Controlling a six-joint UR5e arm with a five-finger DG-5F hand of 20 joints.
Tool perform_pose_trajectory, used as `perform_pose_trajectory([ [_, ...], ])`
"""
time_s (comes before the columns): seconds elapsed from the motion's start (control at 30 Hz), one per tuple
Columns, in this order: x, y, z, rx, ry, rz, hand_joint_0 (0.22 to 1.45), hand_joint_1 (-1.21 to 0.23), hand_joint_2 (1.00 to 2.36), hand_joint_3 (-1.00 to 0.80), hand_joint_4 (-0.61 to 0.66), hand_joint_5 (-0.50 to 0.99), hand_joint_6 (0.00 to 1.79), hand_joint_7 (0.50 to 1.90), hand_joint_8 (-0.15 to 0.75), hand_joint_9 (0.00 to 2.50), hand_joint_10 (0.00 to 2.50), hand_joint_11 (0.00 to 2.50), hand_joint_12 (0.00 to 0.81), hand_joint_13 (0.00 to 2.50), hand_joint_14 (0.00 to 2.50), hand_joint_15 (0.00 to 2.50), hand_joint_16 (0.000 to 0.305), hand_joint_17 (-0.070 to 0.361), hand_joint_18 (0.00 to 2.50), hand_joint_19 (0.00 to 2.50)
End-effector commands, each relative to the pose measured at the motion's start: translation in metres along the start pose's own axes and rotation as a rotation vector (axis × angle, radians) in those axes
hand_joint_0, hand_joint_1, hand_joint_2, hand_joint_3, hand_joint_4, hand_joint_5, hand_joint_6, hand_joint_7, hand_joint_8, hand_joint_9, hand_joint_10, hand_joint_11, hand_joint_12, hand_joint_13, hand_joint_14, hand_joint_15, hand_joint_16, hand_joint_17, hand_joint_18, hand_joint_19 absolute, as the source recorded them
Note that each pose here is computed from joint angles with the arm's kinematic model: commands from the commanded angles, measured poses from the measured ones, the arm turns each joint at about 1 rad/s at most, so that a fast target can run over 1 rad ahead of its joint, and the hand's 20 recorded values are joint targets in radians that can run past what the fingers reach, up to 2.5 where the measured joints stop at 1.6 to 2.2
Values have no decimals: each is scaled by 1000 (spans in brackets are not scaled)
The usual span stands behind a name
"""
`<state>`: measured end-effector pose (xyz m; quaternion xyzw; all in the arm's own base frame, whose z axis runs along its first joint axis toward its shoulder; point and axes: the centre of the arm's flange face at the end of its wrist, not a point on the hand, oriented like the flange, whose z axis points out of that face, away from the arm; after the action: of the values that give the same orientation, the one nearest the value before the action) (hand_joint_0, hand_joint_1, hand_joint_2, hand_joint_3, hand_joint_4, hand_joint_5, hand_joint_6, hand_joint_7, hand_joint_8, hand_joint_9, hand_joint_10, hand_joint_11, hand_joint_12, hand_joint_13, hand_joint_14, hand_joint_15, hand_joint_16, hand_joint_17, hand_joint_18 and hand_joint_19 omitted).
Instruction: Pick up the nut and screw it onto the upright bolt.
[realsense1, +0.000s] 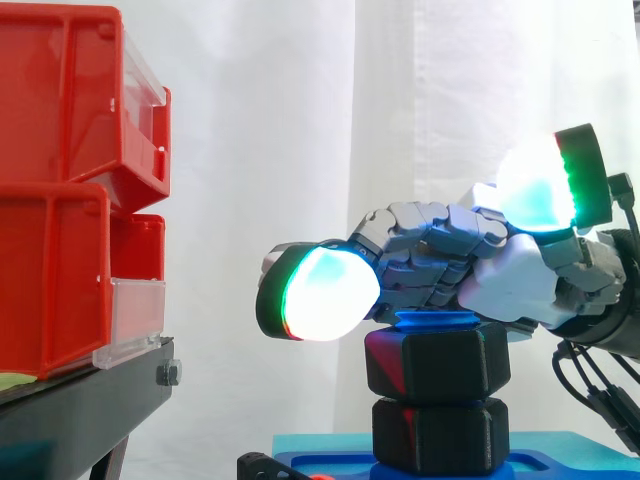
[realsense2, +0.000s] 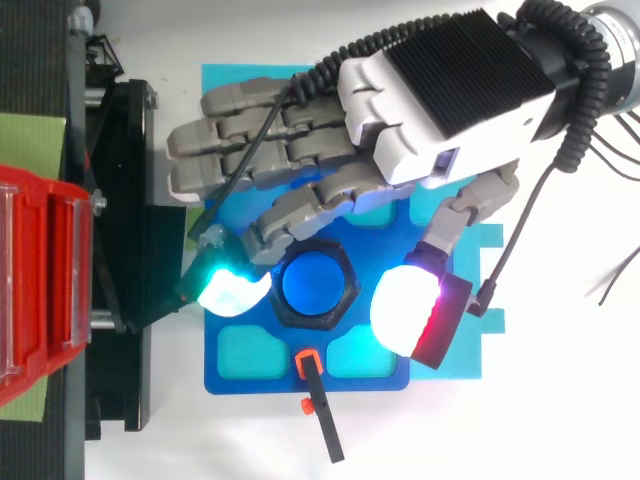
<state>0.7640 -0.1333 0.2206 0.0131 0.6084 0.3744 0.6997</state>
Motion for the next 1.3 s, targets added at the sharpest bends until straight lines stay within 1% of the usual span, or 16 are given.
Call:
perform_pose_trajectory([
  [0.0, -1, -1, -2, -1, 1, 0, 433, -9, 1000, -500, 17, -271, 501, 565, 157, 0, 0, 0, 347, 0, 0, 0, 64, 143, 0, 0],
  [0.17, -1, -2, -3, 0, 2, 0, 437, -24, 1000, -500, 49, -261, 501, 604, 166, 0, 0, 0, 346, 0, 0, 0, 61, 138, 0, 0],
  [0.4, -4, -4, -4, -2, -5, -5, 441, -41, 1000, -500, 75, -248, 501, 639, 172, 0, 0, 0, 346, 0, 0, 0, 59, 132, 0, 0],
  [0.47, -3, -4, -4, -2, -3, -5, 441, -46, 1000, -500, 82, -246, 502, 649, 177, 0, 0, 0, 344, 0, 0, 0, 58, 132, 0, 0],
  [0.57, 2, -8, -12, 8, 5, -1, 444, -52, 1000, -500, 90, -242, 501, 657, 179, 0, 0, 0, 344, 0, 0, 0, 57, 129, 0, 0],
  [0.63, 1, -8, -12, 7, 3, -1, 444, -54, 1000, -500, 93, -241, 501, 663, 181, 0, 0, 0, 346, 0, 0, 0, 57, 129, 0, 0],
  [0.77, -6, -15, -18, 17, -7, -9, 445, -69, 1000, -500, 100, -236, 501, 666, 188, 0, 0, 0, 348, 0, 0, 0, 57, 128, 0, 0],
  [0.9, -7, -16, -20, 14, -8, -10, 444, -100, 1000, -500, 114, -227, 502, 680, 195, 0, 0, 0, 346, 0, 0, 0, 56, 126, 0, 0],
  [1.07, -8, -19, -23, 22, -5, -8, 451, -136, 1000, -500, 148, -211, 502, 729, 208, 42, 0, 0, 341, 0, 0, 0, 54, 122, 0, 0],
  [1.17, -9, -19, -24, 24, -4, -8, 459, -189, 1000, -500, 192, -177, 503, 820, 224, 144, 0, 0, 337, 6, 0, 0, 53, 119, 0, 0],
  [1.23, -9, -19, -23, 23, -5, -9, 466, -216, 1000, -500, 232, -151, 503, 927, 231, 201, 0, 0, 334, 54, 0, 0, 52, 117, 0, 0],
  [1.27, -9, -19, -23, 23, -5, -7, 467, -218, 1000, -500, 241, -146, 503, 952, 233, 215, 0, 0, 335, 63, 0, 0, 52, 117, 0, 0],
])
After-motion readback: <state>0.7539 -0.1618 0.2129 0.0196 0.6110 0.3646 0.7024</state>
